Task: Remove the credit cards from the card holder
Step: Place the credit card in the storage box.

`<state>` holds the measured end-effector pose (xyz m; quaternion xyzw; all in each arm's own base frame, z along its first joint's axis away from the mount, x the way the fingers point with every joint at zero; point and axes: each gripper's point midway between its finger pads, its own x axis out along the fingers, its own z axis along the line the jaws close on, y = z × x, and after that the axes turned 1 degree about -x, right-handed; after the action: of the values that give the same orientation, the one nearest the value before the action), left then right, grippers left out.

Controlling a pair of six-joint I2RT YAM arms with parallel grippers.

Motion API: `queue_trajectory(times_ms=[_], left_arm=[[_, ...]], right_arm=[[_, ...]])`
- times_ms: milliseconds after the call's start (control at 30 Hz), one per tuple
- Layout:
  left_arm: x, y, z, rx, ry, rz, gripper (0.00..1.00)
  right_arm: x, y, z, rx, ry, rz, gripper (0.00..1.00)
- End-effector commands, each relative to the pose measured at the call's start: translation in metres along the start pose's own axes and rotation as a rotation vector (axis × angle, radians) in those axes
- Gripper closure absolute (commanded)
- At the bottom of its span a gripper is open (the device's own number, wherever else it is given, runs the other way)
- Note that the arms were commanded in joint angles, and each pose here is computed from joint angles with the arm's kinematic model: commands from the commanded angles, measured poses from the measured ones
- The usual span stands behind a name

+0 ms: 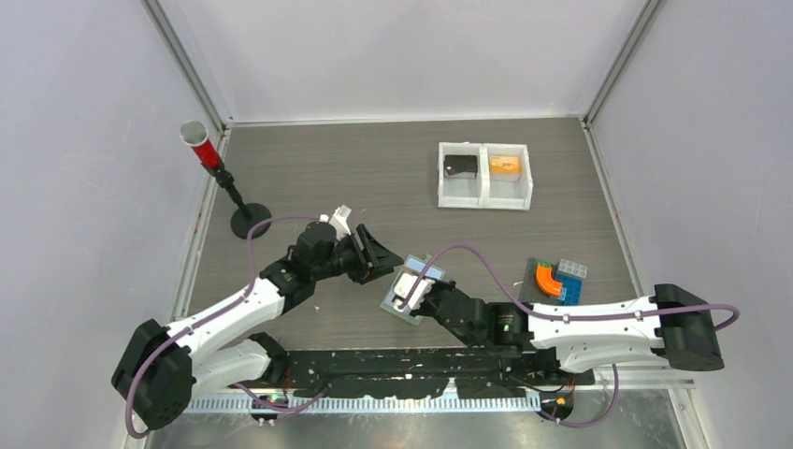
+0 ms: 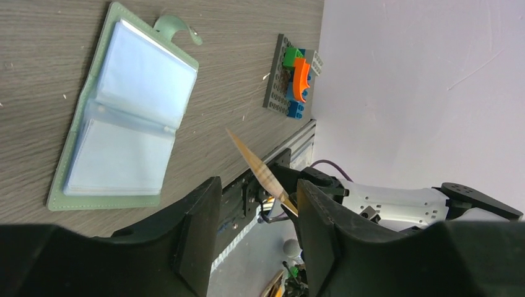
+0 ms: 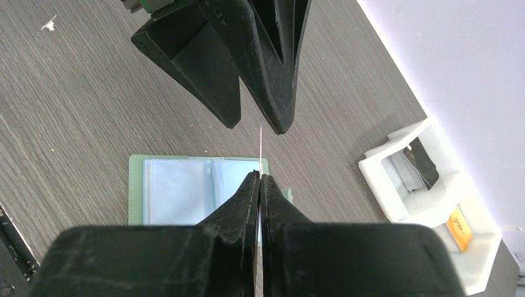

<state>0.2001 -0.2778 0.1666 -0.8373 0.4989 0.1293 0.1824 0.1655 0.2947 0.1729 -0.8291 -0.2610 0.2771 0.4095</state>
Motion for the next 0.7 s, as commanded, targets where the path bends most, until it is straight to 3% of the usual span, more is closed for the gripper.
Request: queue_trajectory(times_ms=[0, 200, 367, 500, 600, 667], left_arm=[[0.0, -0.001, -0.015, -0.009, 0.081, 0.004, 0.5], [0.003, 0.001, -0.017, -0.024, 0.109, 0.017, 0.57], [0.005, 0.003, -0.019, -0.024, 0.135, 0.027, 0.86], [0.004, 0.002, -0.014, 0.04, 0.131, 0.011, 1.0], [0.005, 0.001, -0.01, 0.119, 0.114, 0.009, 1.0], [0.006, 0.001, -0.009, 0.174, 0.107, 0.015, 1.0]], right_arm=[[0.002, -0.031, -0.013, 0.029, 0.073, -0.062, 0.95], [0.004, -0.032, -0.005, 0.026, 0.057, -0.062, 0.94], [0.004, -0.032, 0.007, 0.029, -0.005, -0.077, 0.87], [0.003, -0.028, 0.011, 0.069, -0.02, -0.055, 0.72], [0.0, -0.029, 0.011, 0.153, -0.051, -0.048, 0.55], [-0.003, -0.034, 0.009, 0.224, -0.089, -0.064, 0.49]])
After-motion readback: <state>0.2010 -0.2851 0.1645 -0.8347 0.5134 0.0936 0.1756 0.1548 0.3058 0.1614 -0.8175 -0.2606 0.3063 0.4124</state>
